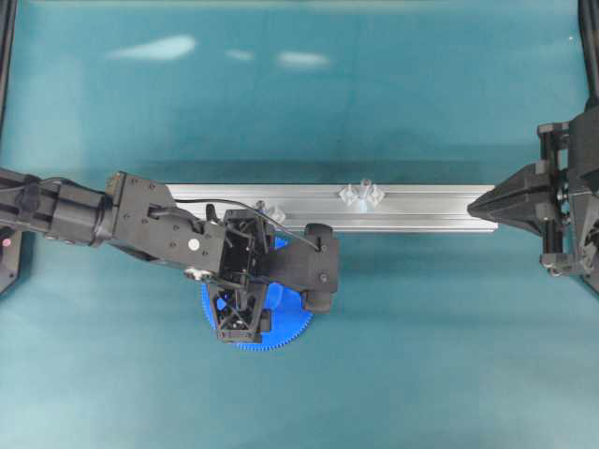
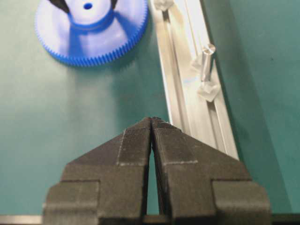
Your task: Insert the large gear onto the shaft.
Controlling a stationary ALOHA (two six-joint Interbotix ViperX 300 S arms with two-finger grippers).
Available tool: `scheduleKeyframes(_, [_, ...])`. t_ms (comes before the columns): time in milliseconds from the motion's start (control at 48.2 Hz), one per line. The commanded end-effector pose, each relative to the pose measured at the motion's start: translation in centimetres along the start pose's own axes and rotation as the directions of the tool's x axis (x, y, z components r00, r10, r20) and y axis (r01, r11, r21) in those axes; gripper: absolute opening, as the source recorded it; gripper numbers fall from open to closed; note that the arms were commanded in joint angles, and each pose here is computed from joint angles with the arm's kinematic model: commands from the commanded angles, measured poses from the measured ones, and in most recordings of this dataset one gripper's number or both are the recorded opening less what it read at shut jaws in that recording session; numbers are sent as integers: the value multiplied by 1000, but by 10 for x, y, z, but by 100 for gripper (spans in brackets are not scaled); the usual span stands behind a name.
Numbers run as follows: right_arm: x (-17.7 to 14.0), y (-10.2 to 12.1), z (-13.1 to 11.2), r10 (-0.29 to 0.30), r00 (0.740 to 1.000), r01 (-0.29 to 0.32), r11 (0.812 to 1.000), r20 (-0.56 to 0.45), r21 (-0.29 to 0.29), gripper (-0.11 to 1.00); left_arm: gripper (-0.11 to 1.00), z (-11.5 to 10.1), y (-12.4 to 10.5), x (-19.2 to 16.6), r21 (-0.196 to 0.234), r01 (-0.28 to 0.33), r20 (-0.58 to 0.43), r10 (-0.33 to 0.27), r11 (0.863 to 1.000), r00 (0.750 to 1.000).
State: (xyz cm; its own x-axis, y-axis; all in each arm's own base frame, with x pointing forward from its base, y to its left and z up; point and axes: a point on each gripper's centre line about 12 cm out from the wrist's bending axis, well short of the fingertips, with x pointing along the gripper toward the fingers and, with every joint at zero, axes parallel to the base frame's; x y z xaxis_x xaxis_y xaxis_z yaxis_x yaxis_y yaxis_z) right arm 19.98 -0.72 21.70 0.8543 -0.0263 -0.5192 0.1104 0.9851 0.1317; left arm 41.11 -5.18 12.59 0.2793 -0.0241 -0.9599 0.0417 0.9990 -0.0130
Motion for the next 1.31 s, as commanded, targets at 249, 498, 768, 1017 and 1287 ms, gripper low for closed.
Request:
scheduleKeyframes(249, [0,0,4,1,1000,-1,1000,14,13,9,93,-1,-5,-1,19,2,5,-2,1000,1000])
scheduleKeyframes(498, [0,0,4,1,1000,-1,1000,14,14,9,93,0,-8,-2,26,4,8,-4,1000,1000])
scheduleKeyframes(768, [0,0,4,1,1000,-1,1000,14,14,9,93,3,-10,-3,30,6,14,-6,1000,1000])
scheduleKeyframes(1017, [0,0,4,1,1000,-1,1000,12,14,9,93,3,-11,-1,32,6,10,-7,999,1000])
scheduleKeyframes(1287, [0,0,3,0,1000,0,1000,9,15,9,93,-4,-12,3,33,5,-14,-5,999,1000])
